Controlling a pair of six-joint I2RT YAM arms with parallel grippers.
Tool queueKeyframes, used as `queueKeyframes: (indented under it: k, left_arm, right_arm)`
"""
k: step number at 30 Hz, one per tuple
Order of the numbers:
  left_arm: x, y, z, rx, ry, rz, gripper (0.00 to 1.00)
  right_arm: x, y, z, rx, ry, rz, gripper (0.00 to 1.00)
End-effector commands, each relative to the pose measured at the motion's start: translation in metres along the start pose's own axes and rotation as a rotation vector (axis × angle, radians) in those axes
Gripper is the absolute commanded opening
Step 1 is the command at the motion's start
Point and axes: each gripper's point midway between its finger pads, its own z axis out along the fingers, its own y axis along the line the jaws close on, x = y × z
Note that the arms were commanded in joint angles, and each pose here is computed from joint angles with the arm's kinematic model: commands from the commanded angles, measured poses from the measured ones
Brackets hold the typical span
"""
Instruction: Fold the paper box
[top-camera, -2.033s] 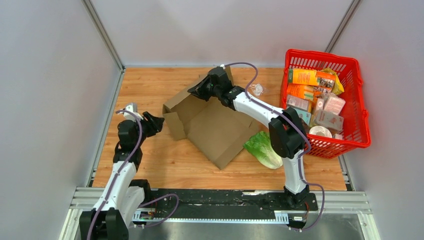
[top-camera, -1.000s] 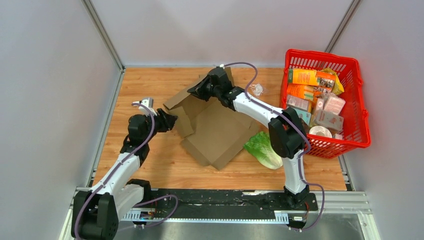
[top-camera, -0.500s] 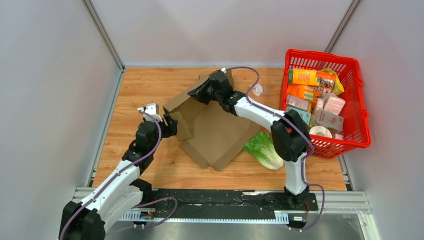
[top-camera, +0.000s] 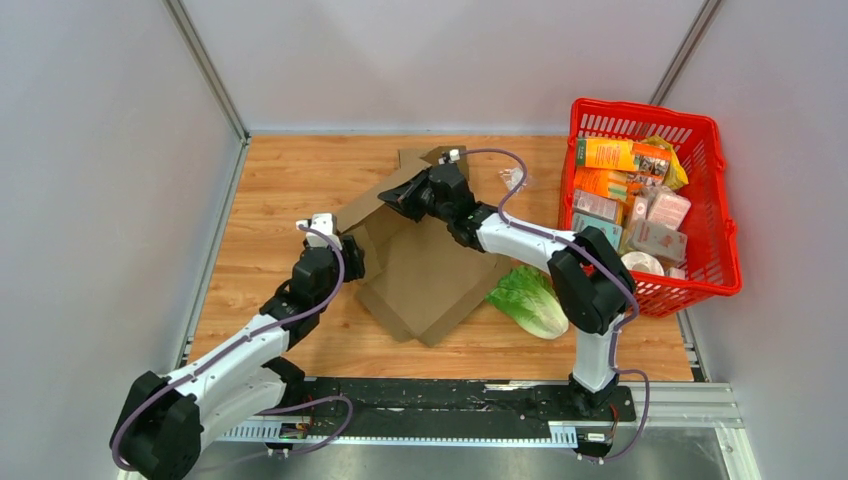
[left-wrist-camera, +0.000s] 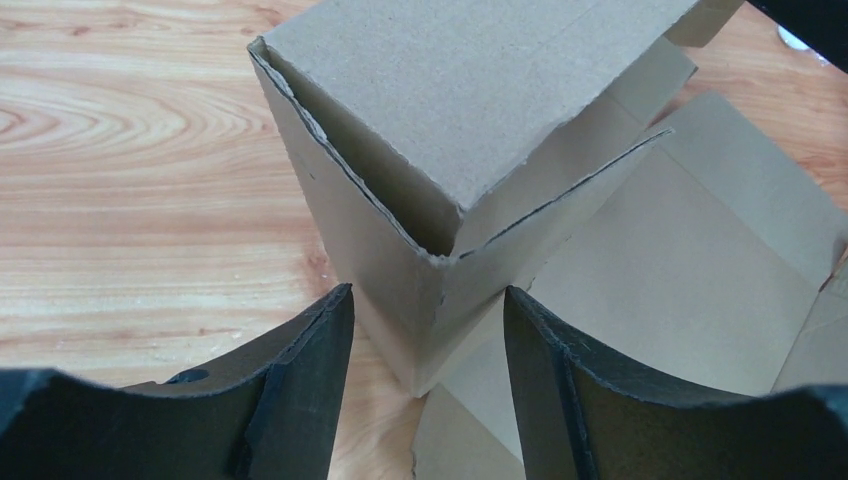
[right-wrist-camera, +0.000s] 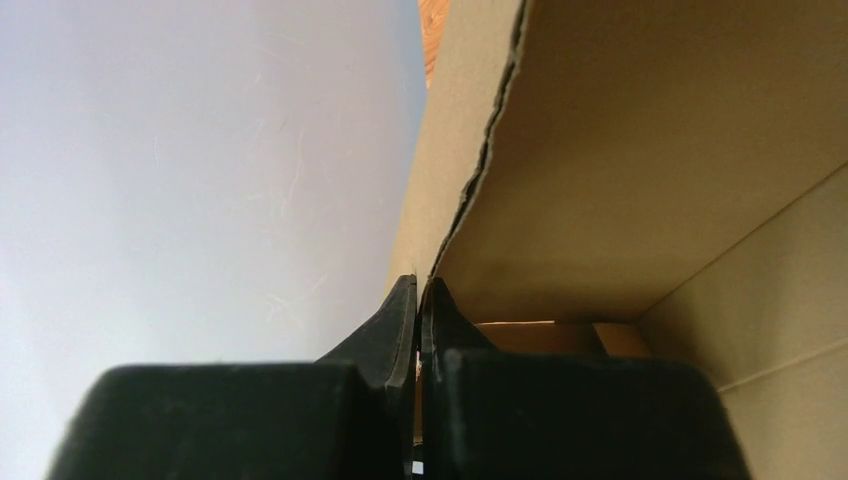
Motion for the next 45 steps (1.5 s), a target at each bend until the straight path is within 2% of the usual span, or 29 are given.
queueKeyframes:
  k: [1,3,4,12,14,17,19,21,25,32,36,37,38,39,40,41,42,45]
  left_arm:
    - [-0.010,-0.003,0.000,-0.027,-0.044,0.018,0.65]
    - [-0.010,0.005,-0.003,-0.066,-0.052,0.025,0.65]
    - [-0.010,0.008,-0.004,-0.080,-0.054,0.033,0.61]
    - [-0.013,0.020,-0.002,-0.165,-0.081,0.069,0.49]
    - [-0.012,0.018,-0.002,-0.181,-0.089,0.079,0.50]
    - [-0.006,0.026,0.000,-0.264,-0.078,0.114,0.61]
    - [-0.008,0.027,0.002,-0.295,-0.070,0.125,0.60]
    - [-0.003,0.029,0.005,-0.315,-0.049,0.153,0.52]
    - [-0.003,0.026,0.009,-0.309,-0.060,0.151,0.44]
    - [-0.019,0.051,0.008,-0.560,-0.088,0.108,0.24]
    - [-0.027,0.050,0.011,-0.603,-0.114,0.058,0.10]
    - [-0.028,0.048,0.012,-0.596,-0.119,0.058,0.10]
    - [-0.028,0.046,0.013,-0.581,-0.116,0.063,0.10]
    - [-0.027,0.046,0.013,-0.577,-0.110,0.077,0.16]
    - [-0.029,0.044,0.014,-0.564,-0.118,0.074,0.26]
    - [-0.026,0.044,0.014,-0.550,-0.108,0.096,0.45]
    - [-0.025,0.043,0.015,-0.536,-0.106,0.100,0.53]
    - [-0.020,0.028,0.019,-0.408,-0.102,0.114,0.59]
  right_arm:
    - [0.024,-0.025,-0.014,0.044,0.073,-0.091,0.00]
    - [0.022,-0.031,-0.019,0.047,0.069,-0.089,0.00]
    - [0.021,-0.027,-0.020,0.019,0.066,-0.082,0.00]
    - [0.022,-0.017,-0.021,-0.003,0.072,-0.025,0.00]
    - [0.021,-0.018,-0.020,-0.002,0.068,-0.016,0.00]
    - [0.021,-0.019,-0.021,-0.003,0.064,-0.010,0.00]
    - [0.021,-0.017,-0.021,-0.007,0.063,-0.006,0.00]
    - [0.021,-0.016,-0.021,-0.009,0.065,-0.005,0.00]
    - [0.020,-0.009,-0.021,-0.021,0.065,-0.008,0.00]
    - [0.026,-0.006,-0.023,-0.027,0.080,0.015,0.00]
    - [0.028,-0.004,-0.025,-0.026,0.085,0.019,0.00]
    - [0.026,-0.004,-0.024,-0.024,0.082,0.020,0.00]
    - [0.026,-0.003,-0.025,-0.026,0.082,0.020,0.00]
    - [0.026,-0.003,-0.025,-0.024,0.082,0.019,0.00]
    - [0.026,-0.002,-0.025,-0.028,0.083,0.017,0.00]
    - [0.026,-0.001,-0.025,-0.029,0.084,0.021,0.00]
    - [0.027,-0.002,-0.024,-0.031,0.087,0.024,0.00]
    - [0.028,0.001,-0.025,-0.038,0.092,0.021,0.00]
